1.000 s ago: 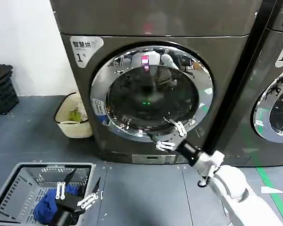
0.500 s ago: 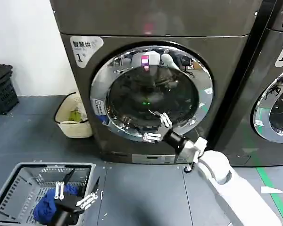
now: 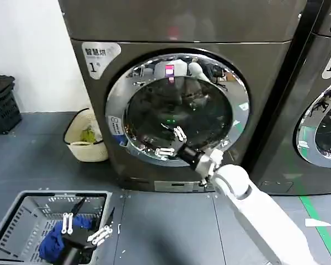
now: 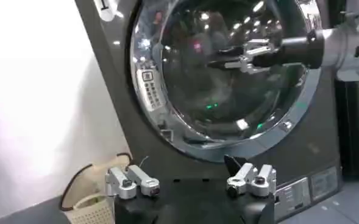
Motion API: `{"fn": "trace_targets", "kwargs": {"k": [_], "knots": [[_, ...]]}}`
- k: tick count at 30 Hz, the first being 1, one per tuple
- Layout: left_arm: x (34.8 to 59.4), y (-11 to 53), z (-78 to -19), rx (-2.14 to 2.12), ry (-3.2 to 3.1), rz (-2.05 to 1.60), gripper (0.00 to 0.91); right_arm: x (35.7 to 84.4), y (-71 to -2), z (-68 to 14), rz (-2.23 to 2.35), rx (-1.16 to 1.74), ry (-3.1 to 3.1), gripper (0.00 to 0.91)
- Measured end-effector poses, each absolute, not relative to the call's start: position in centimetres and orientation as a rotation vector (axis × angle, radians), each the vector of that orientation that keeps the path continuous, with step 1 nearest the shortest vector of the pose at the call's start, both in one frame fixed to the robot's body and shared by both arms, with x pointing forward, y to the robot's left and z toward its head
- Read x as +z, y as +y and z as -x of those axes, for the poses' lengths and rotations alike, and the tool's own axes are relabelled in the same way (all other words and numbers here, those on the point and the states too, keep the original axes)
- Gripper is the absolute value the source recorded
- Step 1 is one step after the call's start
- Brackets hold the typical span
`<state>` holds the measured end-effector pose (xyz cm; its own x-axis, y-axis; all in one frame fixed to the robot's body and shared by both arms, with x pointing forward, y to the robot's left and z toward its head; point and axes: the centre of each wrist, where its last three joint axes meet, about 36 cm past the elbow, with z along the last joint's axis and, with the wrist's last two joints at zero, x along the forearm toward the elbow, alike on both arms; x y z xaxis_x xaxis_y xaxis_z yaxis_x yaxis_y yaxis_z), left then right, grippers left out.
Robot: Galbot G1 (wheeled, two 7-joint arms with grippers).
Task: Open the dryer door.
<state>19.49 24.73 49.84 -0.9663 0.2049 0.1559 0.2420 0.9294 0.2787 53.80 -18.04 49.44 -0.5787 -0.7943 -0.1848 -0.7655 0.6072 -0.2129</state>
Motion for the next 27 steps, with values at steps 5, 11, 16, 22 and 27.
{"fn": "trace_targets", "kwargs": {"k": [5,11,16,22,27], "knots": [[49.9,24.7,-19.5,-0.453,-2.963,0.346,0.907,49.5,-16.7,-54.9,1.294,-0.17,2.566,0.907],[50.0,24.7,-19.4,-0.454,-2.963,0.346,0.907,49.7,-14.9,-56.1,1.317,-0.179,2.556,0.907],[50.1,24.8,-19.4,-0.459,-2.965,0.345,0.907,49.7,-13.4,-57.0,1.336,-0.181,2.55,0.907],[50.0,24.8,-19.4,-0.456,-2.965,0.343,0.907,49.7,-11.9,-57.9,1.353,-0.181,2.546,0.907],[49.8,24.9,-19.5,-0.453,-2.962,0.343,0.907,49.5,-10.8,-58.7,1.36,-0.18,2.544,0.907]]}}
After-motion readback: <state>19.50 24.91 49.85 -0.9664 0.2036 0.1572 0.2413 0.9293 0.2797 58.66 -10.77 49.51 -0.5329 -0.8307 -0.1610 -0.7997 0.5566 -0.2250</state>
